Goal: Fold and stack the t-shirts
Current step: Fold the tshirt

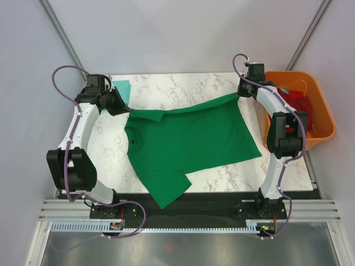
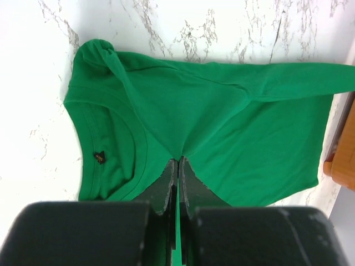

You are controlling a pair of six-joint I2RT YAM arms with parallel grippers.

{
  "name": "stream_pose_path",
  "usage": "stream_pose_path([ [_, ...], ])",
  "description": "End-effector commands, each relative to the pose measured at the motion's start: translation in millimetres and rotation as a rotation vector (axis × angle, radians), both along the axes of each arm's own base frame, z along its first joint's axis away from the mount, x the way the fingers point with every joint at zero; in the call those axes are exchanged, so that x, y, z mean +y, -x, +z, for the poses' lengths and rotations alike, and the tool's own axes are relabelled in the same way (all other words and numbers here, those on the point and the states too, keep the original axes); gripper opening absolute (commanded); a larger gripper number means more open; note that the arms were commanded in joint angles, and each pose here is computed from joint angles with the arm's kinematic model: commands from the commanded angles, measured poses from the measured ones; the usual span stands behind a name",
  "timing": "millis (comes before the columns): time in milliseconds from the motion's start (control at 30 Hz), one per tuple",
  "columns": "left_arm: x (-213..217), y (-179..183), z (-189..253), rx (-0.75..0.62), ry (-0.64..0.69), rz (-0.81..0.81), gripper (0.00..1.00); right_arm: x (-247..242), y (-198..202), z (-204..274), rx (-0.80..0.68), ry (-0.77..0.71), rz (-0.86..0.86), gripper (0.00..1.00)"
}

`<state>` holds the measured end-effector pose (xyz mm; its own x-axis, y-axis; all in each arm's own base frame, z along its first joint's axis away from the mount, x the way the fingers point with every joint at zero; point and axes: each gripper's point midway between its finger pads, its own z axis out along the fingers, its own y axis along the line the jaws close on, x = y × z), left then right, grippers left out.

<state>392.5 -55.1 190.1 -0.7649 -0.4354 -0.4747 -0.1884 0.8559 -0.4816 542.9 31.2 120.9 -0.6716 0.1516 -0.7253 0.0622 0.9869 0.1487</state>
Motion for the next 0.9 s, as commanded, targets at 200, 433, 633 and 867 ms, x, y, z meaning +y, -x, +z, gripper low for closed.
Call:
stream_pose_path([
  [200,6,48,-3,0.032,-0.055,-0.036,0.02,-6,17,21,0.039,0.038,0.035,0.0],
  [433,5,77,-24,0.108,-0.049,-0.031,0.02,-6,38,15,0.11,0.051,0.049,0.01],
  [633,-13,105,-57,0.226,0.056,-0.047,0.02,-12,43,1,0.143,0.091,0.052,0.01],
  [867,-16,118,-72,0.264,0.076,-0.047,0.02,-19,49,-15,0.188,0.126,0.042,0.01],
])
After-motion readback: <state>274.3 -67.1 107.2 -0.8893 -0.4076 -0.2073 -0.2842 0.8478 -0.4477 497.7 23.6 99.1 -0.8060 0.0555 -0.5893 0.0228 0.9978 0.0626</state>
